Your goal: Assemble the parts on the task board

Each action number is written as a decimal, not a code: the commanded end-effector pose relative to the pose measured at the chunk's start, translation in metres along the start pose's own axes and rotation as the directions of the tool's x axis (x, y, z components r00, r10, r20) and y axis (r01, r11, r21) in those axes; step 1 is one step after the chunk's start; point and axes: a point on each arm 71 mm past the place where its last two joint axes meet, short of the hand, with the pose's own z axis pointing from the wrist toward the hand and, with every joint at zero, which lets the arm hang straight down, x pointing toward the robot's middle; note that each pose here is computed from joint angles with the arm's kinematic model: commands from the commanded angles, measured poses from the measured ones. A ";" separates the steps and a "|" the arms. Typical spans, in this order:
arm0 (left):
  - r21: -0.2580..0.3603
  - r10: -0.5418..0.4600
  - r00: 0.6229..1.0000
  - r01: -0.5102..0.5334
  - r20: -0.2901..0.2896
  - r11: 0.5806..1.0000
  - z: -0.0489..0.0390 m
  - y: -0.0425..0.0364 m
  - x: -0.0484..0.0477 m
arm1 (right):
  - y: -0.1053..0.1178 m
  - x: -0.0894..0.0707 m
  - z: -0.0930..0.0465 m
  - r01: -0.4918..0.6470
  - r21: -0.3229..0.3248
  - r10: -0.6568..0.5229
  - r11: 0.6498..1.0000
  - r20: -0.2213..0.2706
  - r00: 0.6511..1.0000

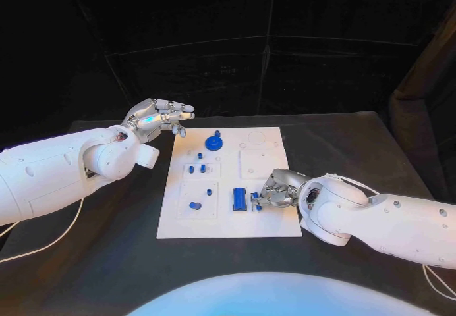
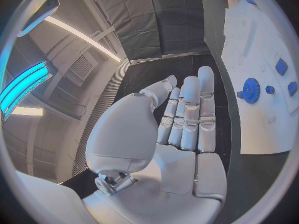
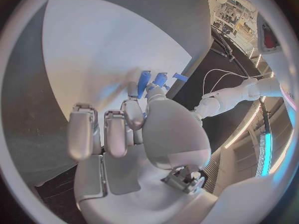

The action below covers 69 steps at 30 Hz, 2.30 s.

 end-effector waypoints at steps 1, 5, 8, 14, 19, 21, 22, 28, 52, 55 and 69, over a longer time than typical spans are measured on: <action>0.005 -0.008 1.000 0.008 -0.012 1.000 0.0003 -0.0015 0.0010 | 0.000 -0.001 0.001 0.022 0.014 -0.022 1.000 0.007 1.000; 0.005 -0.008 1.000 0.009 -0.013 1.000 0.0004 -0.0014 0.0013 | 0.002 -0.001 0.001 0.018 0.010 -0.018 1.000 0.015 1.000; 0.005 -0.009 1.000 0.009 -0.013 1.000 0.0005 -0.0014 0.0014 | 0.003 -0.001 0.002 0.015 0.007 -0.015 1.000 0.020 1.000; 0.005 -0.009 1.000 0.009 -0.013 1.000 0.0004 -0.0014 0.0012 | 0.003 -0.001 0.003 0.015 0.005 -0.015 1.000 0.020 1.000; 0.004 -0.008 1.000 0.008 -0.012 1.000 0.0003 -0.0014 0.0010 | 0.006 0.001 0.002 0.022 -0.009 -0.022 1.000 0.008 1.000; 0.004 -0.008 1.000 0.008 -0.012 1.000 0.0003 -0.0013 0.0009 | 0.007 0.001 0.002 0.023 -0.016 -0.023 1.000 0.006 1.000; 0.003 -0.008 1.000 0.008 -0.012 1.000 0.0003 -0.0013 0.0008 | 0.007 0.001 0.002 0.023 -0.018 -0.023 1.000 0.005 1.000; -0.009 -0.008 1.000 0.008 -0.013 1.000 0.0003 -0.0004 -0.0004 | 0.004 0.000 0.000 0.015 -0.017 -0.015 1.000 0.004 1.000; 0.001 -0.004 1.000 0.004 -0.003 1.000 0.0018 -0.0005 -0.0020 | -0.031 -0.021 0.001 -0.283 -0.034 0.284 0.959 0.018 0.959; 0.008 0.000 1.000 0.000 0.005 1.000 0.0030 -0.0004 -0.0041 | -0.039 -0.042 0.007 -0.456 -0.132 0.461 0.880 0.014 0.887; 0.084 -0.030 0.989 0.018 0.144 0.996 0.0233 0.0090 -0.0183 | -0.064 -0.117 0.059 -0.714 -0.408 0.795 0.569 0.049 0.605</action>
